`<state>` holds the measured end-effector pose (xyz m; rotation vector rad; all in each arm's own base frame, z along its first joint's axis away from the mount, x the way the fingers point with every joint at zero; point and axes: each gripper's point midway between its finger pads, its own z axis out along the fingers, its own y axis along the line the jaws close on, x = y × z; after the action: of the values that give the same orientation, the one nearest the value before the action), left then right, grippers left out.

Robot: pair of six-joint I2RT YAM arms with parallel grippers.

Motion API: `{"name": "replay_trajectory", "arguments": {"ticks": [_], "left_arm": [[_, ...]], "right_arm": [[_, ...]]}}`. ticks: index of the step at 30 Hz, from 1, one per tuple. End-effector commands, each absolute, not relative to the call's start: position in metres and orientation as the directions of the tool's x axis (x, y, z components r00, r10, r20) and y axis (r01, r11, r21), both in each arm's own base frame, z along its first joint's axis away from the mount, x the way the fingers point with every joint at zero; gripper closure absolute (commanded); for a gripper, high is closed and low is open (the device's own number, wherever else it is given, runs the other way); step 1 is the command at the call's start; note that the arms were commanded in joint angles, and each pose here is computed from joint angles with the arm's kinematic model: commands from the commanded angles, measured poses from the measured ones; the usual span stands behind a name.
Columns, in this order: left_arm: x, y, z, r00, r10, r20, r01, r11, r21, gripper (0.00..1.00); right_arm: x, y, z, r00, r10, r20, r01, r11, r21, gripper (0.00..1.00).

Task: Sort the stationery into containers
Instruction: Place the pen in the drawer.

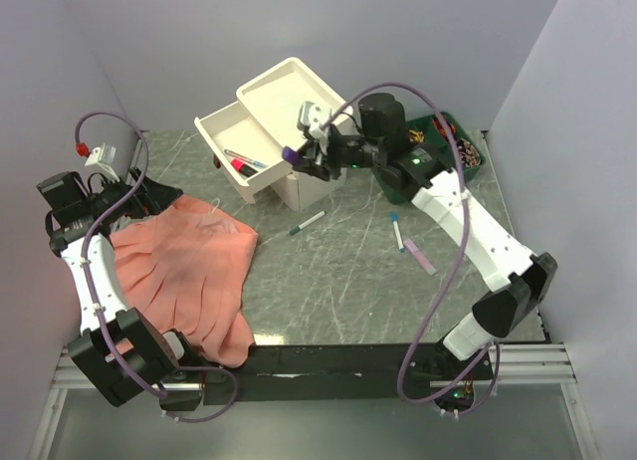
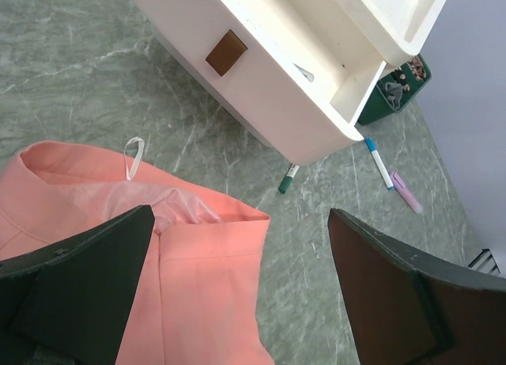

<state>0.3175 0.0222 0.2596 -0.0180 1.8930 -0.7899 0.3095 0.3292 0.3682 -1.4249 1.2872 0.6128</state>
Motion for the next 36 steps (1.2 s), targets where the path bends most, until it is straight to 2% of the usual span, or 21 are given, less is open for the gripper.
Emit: {"name": "replay_trajectory", "arguments": {"ticks": [1, 4, 8, 20, 21, 22, 25, 28, 36], "left_arm": [[0.316, 0.016, 0.278, -0.425, -0.326, -0.845, 0.39, 0.776, -0.495, 0.01], [0.314, 0.015, 0.276, -0.431, -0.327, -0.841, 0.386, 0.776, -0.499, 0.01], [0.313, 0.014, 0.275, -0.437, -0.335, -0.835, 0.385, 0.769, -0.51, 0.01], [0.316, 0.017, 0.276, -0.441, -0.34, -0.831, 0.374, 0.772, -0.514, 0.01], [0.317, 0.017, 0.276, -0.443, -0.343, -0.828, 0.372, 0.77, -0.518, 0.0], [0.317, 0.017, 0.276, -0.445, -0.345, -0.827, 0.373, 0.768, -0.521, 0.0], [0.319, 0.018, 0.275, -0.445, -0.346, -0.826, 0.369, 0.77, -0.521, 0.01], [0.321, 0.019, 0.276, -0.443, -0.344, -0.828, 0.37, 0.771, -0.518, 0.0], [0.326, 0.021, 0.279, -0.435, -0.359, -0.826, 0.374, 0.762, -0.529, 0.0]], "right_arm": [[0.314, 0.385, 0.4, 0.165, -0.163, -0.973, -0.954, 0.225, -0.199, 0.95], [0.332, 0.409, 0.403, 0.111, -0.092, -0.99, -0.955, 0.265, -0.131, 0.94], [0.366, 0.441, 0.402, 0.047, 0.037, -0.998, -0.918, 0.396, -0.029, 0.94], [0.411, 0.47, 0.358, 0.007, -0.003, -1.0, -0.87, 0.493, -0.007, 0.91], [0.414, 0.47, 0.354, 0.007, -0.008, -1.0, -0.863, 0.505, -0.011, 0.86], [0.419, 0.469, 0.348, 0.004, -0.018, -1.0, -0.853, 0.522, -0.013, 0.71], [0.422, 0.47, 0.338, -0.006, -0.049, -0.999, -0.85, 0.526, -0.02, 0.56], [0.424, 0.467, 0.34, -0.018, -0.048, -0.999, -0.844, 0.536, -0.01, 0.45], [0.412, 0.458, 0.357, 0.005, -0.05, -0.999, -0.856, 0.515, -0.03, 0.43]]}}
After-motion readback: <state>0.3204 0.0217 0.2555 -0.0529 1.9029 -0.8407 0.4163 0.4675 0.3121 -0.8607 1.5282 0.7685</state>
